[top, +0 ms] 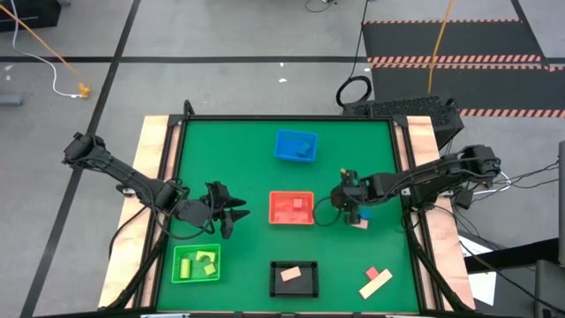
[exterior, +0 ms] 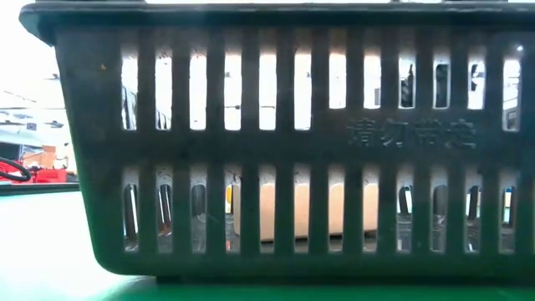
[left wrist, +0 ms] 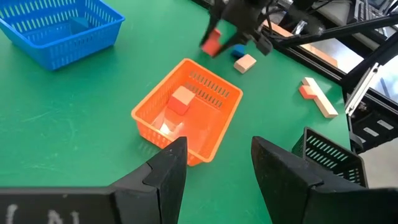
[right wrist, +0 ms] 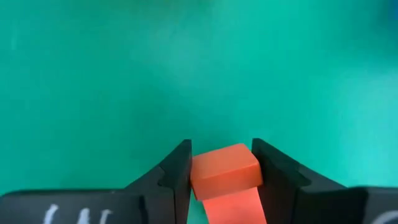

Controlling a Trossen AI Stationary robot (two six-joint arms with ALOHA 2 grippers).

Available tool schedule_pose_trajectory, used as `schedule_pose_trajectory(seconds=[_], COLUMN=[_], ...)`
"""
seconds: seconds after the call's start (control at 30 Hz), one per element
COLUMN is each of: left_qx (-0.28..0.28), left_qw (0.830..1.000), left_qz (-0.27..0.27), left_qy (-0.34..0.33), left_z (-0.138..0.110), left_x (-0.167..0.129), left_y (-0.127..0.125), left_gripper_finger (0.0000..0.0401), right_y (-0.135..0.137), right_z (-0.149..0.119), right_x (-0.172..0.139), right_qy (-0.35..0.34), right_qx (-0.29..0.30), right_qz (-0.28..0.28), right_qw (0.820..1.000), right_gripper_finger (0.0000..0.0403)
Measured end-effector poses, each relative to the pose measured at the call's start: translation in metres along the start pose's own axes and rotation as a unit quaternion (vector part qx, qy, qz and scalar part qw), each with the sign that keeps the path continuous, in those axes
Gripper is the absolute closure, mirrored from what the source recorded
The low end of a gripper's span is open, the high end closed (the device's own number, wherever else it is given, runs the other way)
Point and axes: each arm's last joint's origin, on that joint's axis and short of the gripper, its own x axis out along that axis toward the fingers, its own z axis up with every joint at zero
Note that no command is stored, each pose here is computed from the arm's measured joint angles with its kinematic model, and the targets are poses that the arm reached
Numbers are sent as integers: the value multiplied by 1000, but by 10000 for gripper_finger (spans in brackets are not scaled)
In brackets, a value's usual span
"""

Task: Sort & place blocks by color
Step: Put the top orange block into the orange bin

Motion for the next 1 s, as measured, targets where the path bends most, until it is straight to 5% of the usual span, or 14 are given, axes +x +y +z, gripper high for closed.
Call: schedule_pose_trajectory(seconds=[0.13, 0.27, 0.47, 0.67, 1.0], left_qx=[-1, -3, -4, 0, 17], left_qw=[1000, 1000, 1000, 1000, 1000], left_qz=[0, -1, -1, -1, -1], left_qy=[0, -1, -1, -1, -1], left_z=[0, 0, 0, 0, 0], left_x=[0, 0, 0, 0, 0], left_y=[0, 0, 0, 0, 0], left_gripper_finger=[222, 222, 222, 222, 222], right_y=[-5, -7, -5, -2, 14], right_z=[20, 42, 68, 80, 67], right_x=[-9, -16, -30, -39, -5], right_qy=[-55, -161, -315, -437, -490], right_qx=[-25, -2, 38, 75, 146], right_qz=[-67, -75, -3, 75, 113], right_qw=[996, 984, 948, 893, 852], right_gripper_finger=[282, 282, 282, 282, 271])
